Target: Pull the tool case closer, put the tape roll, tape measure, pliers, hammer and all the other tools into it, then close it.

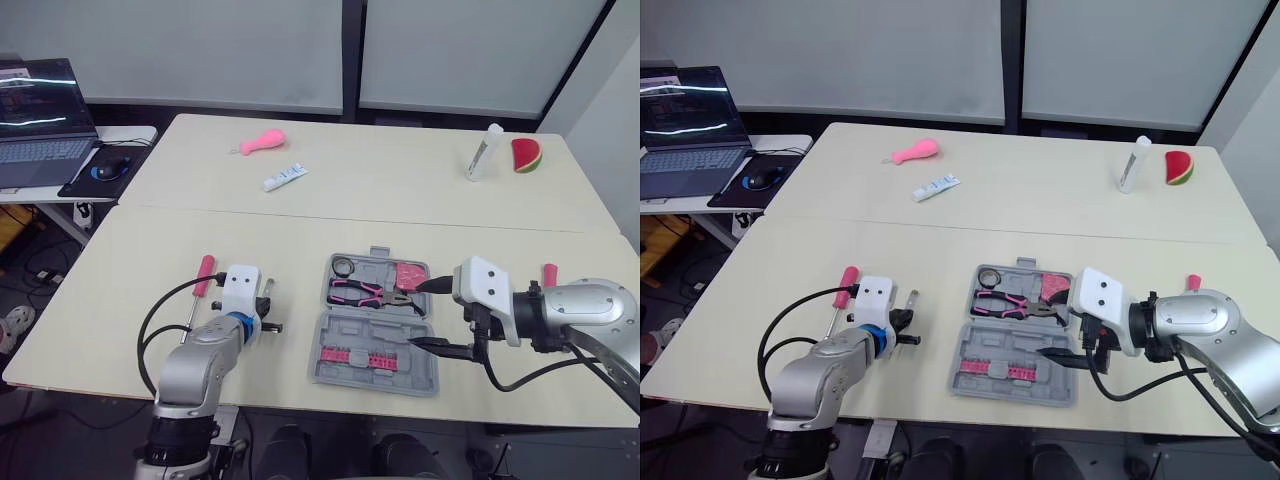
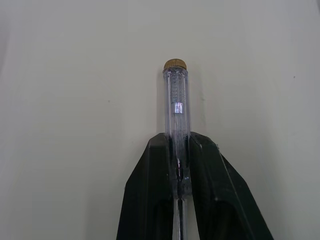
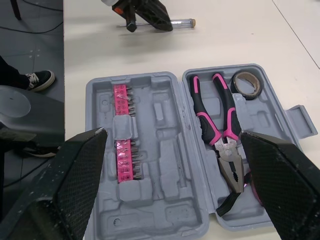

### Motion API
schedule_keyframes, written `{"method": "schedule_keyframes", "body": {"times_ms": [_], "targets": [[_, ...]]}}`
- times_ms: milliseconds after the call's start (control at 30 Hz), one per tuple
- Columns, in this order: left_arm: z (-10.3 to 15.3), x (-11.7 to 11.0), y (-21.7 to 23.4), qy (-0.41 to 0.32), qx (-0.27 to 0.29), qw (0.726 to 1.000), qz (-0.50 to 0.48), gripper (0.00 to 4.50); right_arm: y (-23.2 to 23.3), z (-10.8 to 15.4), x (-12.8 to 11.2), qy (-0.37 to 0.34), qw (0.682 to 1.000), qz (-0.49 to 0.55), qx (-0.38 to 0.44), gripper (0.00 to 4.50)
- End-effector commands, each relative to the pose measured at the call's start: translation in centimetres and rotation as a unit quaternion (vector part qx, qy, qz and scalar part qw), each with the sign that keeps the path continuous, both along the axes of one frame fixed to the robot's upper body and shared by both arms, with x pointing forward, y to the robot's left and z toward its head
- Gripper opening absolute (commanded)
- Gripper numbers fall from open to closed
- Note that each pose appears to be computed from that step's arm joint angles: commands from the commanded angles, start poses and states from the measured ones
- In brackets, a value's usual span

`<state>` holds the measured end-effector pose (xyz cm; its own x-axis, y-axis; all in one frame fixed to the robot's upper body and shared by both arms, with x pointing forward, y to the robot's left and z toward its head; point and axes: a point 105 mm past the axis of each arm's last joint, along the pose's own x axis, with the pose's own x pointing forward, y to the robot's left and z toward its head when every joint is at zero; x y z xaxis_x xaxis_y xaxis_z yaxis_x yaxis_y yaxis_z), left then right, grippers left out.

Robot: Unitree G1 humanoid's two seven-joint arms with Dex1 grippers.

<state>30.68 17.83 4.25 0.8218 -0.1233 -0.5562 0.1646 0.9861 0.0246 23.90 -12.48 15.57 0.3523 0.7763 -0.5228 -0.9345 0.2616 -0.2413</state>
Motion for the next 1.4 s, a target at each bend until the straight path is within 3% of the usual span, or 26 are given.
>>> {"method": "schedule_keyframes", "body": {"times_ms": [33, 600, 967, 1267, 1400], "targets": [[1.0, -0.5, -0.5, -0.01, 0.007, 0.999, -0.039, 0.16, 0.3, 1.2, -0.3, -0.022, 1.0, 0.014, 0.002, 4.5], [2.5, -0.6, 0.2, -0.039, 0.051, 0.986, -0.152, 0.16, 0.6, 1.6, -0.4, -0.022, 1.0, 0.012, 0.005, 4.5], [3.0, -0.3, 0.8, -0.041, 0.038, 0.978, -0.201, 0.16, 0.8, 1.5, -0.5, -0.019, 1.0, 0.015, 0.007, 4.5], [4.1, -0.5, 0.9, -0.047, 0.058, 0.942, -0.326, 0.16, 0.8, 1.4, -0.6, -0.019, 1.0, 0.015, 0.008, 4.5], [5.4, -0.4, 0.6, -0.064, 0.081, 0.899, -0.426, 0.16, 0.8, 1.4, -0.6, -0.019, 1.0, 0.014, 0.01, 4.5]]}}
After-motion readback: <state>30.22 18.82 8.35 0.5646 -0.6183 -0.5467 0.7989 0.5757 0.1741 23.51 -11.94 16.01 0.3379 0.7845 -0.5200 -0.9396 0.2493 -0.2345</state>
